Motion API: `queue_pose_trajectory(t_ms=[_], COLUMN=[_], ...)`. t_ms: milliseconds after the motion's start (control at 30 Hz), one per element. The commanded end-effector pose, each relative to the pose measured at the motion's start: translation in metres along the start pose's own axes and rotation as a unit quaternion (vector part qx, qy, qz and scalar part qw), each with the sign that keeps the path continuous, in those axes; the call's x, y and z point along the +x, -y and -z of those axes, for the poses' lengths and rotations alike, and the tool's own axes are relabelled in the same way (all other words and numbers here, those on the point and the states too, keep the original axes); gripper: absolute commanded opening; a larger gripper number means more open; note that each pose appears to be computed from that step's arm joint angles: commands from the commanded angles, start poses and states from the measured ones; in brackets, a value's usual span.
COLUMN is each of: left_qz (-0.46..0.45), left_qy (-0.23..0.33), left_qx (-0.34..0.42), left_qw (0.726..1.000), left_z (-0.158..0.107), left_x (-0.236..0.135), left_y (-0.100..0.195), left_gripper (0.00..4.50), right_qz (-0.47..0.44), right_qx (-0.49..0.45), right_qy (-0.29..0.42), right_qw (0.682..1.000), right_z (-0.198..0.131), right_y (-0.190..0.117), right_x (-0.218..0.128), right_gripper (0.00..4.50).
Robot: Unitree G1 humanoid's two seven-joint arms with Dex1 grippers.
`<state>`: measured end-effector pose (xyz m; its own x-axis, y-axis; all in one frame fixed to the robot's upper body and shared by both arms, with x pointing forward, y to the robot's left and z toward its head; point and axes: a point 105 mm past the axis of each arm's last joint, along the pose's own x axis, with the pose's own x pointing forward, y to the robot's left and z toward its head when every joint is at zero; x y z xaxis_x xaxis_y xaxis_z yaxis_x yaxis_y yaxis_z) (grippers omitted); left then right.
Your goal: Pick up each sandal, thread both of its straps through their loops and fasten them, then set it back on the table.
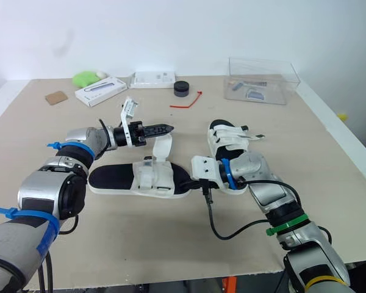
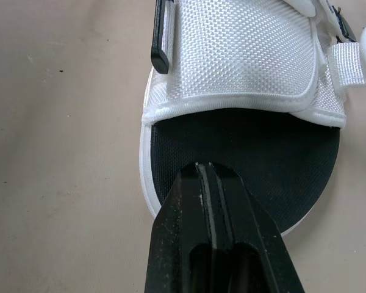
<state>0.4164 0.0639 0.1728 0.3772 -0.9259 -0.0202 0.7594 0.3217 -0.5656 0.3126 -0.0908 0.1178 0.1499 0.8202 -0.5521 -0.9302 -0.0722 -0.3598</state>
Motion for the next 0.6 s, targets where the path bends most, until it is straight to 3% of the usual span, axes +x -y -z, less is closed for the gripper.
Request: queue_pose_trajectory(t_ms=[33, 300, 333, 367, 500, 533, 600], left_qz=[0.008, 0.095, 0.098, 0.099, 0.101, 0.1, 0.102], left_qy=[0.015, -0.031, -0.032, -0.034, -0.043, -0.046, -0.048], left_qx=[0.033, 0.032, 0.035, 0.04, 0.076, 0.093, 0.134], left_qw=[0.999, 0.994, 0.994, 0.994, 0.991, 0.99, 0.985], left_z=[-0.018, -0.009, -0.009, -0.009, -0.011, -0.011, -0.015], left_x=[0.007, 0.013, 0.013, 0.012, 0.008, 0.008, 0.005], left_y=[0.01, 0.032, 0.033, 0.033, 0.033, 0.033, 0.034], left_gripper=[4.45, 4.45, 3.93, 3.73, 1.53, 1.29, 0.29], right_qz=[0.0, 0.001, 0.0, -0.001, -0.003, -0.004, -0.005], right_qx=[0.022, 0.022, 0.022, 0.021, 0.02, 0.02, 0.02], right_qy=[-0.036, -0.035, -0.036, -0.036, -0.037, -0.037, -0.037], right_qw=[0.999, 0.999, 0.999, 0.999, 0.999, 0.999, 0.999], right_z=[0.017, 0.017, 0.017, 0.017, 0.018, 0.018, 0.018], right_y=[-0.003, -0.003, -0.003, -0.003, -0.004, -0.004, -0.004], right_x=[-0.003, -0.002, -0.002, -0.002, -0.001, -0.001, 0.0], right_gripper=[0.0, 0.0, 0.0, 0.0, 0.0, 0.0, 0.0])
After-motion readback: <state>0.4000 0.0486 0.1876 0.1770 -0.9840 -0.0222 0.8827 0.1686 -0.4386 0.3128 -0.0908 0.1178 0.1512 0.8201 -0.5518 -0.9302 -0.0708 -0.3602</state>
